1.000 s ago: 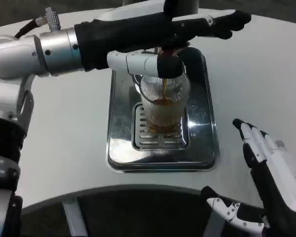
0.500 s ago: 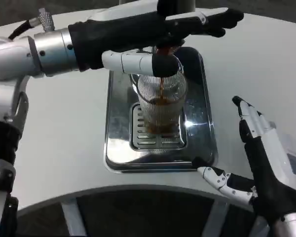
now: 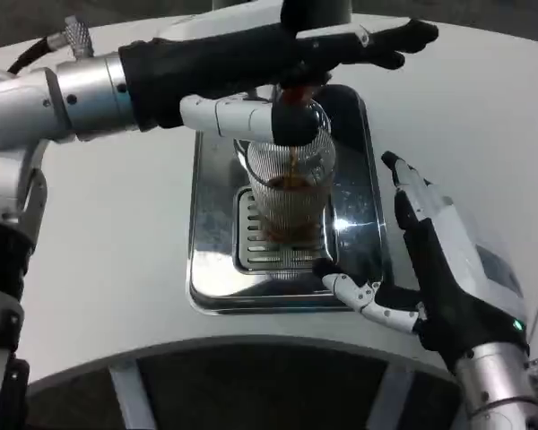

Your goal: Grasp the cup under the faucet to collect the drink, then remove the cup.

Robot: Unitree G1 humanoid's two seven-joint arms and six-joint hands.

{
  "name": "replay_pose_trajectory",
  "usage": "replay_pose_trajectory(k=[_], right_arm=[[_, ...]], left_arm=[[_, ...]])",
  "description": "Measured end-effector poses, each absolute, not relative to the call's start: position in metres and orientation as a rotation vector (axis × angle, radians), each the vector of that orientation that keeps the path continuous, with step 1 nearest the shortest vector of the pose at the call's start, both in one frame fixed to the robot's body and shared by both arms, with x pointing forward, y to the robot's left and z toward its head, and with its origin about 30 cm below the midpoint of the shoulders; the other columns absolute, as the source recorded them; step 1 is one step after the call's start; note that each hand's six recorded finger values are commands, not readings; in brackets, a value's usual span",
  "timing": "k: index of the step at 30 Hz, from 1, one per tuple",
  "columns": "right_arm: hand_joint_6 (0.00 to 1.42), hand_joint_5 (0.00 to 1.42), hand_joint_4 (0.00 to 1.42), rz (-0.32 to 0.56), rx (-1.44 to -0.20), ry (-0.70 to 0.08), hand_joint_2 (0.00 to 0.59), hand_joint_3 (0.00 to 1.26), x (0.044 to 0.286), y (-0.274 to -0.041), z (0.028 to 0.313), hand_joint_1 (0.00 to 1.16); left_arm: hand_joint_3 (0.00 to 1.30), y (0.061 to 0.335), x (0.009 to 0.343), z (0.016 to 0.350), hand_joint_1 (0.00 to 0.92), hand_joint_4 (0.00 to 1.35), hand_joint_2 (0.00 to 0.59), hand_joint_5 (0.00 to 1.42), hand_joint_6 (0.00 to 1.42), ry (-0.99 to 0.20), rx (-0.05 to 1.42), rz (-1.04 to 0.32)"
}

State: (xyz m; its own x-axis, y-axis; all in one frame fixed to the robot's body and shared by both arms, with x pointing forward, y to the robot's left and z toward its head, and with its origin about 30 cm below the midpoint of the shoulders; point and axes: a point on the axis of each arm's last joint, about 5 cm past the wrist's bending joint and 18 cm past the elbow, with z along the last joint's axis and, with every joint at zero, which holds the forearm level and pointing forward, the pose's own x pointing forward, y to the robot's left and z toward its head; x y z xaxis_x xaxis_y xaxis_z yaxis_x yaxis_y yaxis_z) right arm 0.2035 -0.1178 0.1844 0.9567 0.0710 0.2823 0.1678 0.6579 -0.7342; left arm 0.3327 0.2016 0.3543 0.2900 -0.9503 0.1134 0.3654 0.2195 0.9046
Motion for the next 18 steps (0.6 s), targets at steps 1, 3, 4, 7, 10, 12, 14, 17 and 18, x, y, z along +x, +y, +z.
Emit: replay_pose_trajectory(k=[1, 3, 4, 7, 10, 12, 14, 17, 18], right_arm=[[0.0, 0.0, 0.0, -0.052, -0.851, -0.299, 0.234, 0.0, 0.205, -0.118, 0.184, 0.59], [0.0, 0.0, 0.0, -0.048, -0.847, -0.3, 0.234, 0.0, 0.209, -0.117, 0.184, 0.59], [0.0, 0.0, 0.0, -0.047, -0.845, -0.301, 0.233, 0.0, 0.211, -0.117, 0.185, 0.59], [0.0, 0.0, 0.0, -0.042, -0.838, -0.304, 0.233, 0.0, 0.215, -0.116, 0.185, 0.59], [0.0, 0.0, 0.0, -0.042, -0.831, -0.308, 0.233, 0.0, 0.219, -0.114, 0.186, 0.59], [0.0, 0.0, 0.0, -0.044, -0.826, -0.314, 0.232, 0.0, 0.222, -0.113, 0.187, 0.58], [0.0, 0.0, 0.0, -0.045, -0.821, -0.319, 0.23, 0.0, 0.224, -0.112, 0.188, 0.58], [0.0, 0.0, 0.0, -0.042, -0.809, -0.322, 0.229, 0.0, 0.228, -0.111, 0.189, 0.58], [0.0, 0.0, 0.0, -0.042, -0.806, -0.325, 0.229, 0.0, 0.229, -0.11, 0.19, 0.58]], left_arm=[[0.05, 0.202, 0.333, 0.354, 0.0, 0.0, 0.017, 0.06, 0.0, -0.805, 0.908, -1.059], [0.05, 0.202, 0.333, 0.354, 0.0, 0.0, 0.017, 0.06, 0.0, -0.808, 0.909, -1.057], [0.05, 0.202, 0.333, 0.354, 0.0, 0.0, 0.017, 0.06, 0.0, -0.809, 0.909, -1.056], [0.05, 0.202, 0.332, 0.354, 0.0, 0.0, 0.017, 0.06, 0.0, -0.81, 0.911, -1.055], [0.05, 0.203, 0.332, 0.354, 0.0, 0.0, 0.017, 0.06, 0.0, -0.816, 0.917, -1.053], [0.05, 0.203, 0.332, 0.354, 0.0, 0.0, 0.017, 0.06, 0.0, -0.819, 0.92, -1.052], [0.05, 0.203, 0.332, 0.354, 0.0, 0.0, 0.017, 0.06, 0.0, -0.821, 0.922, -1.052], [0.05, 0.203, 0.332, 0.354, 0.0, 0.0, 0.017, 0.06, 0.0, -0.824, 0.926, -1.052], [0.05, 0.203, 0.332, 0.354, 0.0, 0.0, 0.017, 0.06, 0.0, -0.824, 0.927, -1.052]])
